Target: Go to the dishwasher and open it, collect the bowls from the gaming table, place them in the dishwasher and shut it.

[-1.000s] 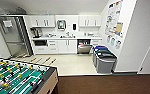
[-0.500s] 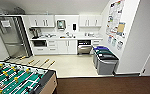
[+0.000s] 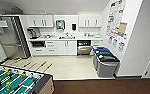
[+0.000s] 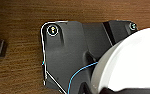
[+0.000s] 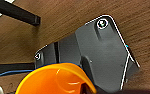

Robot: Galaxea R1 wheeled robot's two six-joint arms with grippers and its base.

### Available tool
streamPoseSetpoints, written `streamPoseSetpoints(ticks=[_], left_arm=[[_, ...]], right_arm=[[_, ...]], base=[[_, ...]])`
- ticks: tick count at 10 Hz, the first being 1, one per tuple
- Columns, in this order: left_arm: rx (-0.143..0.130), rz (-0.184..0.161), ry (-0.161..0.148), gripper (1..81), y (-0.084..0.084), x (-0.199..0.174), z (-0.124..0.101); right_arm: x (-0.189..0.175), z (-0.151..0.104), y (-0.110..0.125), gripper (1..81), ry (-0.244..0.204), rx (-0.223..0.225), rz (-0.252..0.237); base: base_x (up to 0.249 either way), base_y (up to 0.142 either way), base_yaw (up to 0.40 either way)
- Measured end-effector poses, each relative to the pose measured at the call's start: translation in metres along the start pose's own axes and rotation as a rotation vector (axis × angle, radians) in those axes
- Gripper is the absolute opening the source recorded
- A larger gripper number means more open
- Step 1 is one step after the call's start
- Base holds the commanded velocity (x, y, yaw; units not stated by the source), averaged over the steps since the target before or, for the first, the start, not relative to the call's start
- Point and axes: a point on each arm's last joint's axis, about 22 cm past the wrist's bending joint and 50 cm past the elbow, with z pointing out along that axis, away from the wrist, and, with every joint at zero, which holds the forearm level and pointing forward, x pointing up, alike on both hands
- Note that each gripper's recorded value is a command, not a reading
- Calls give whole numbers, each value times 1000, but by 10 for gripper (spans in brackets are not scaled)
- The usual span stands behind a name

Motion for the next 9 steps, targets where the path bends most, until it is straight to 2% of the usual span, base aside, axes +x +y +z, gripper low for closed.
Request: streamPoseSetpoints(ticks=[5, 9], left_arm=[[1, 0, -3, 10, 0, -1, 0], [-2, 0, -1, 10, 1, -1, 0]], right_arm=[[0, 0, 0, 10, -1, -1, 0], [0, -2, 3, 10, 0, -5, -1]], base=[[160, -74, 0], [161, 0, 0]])
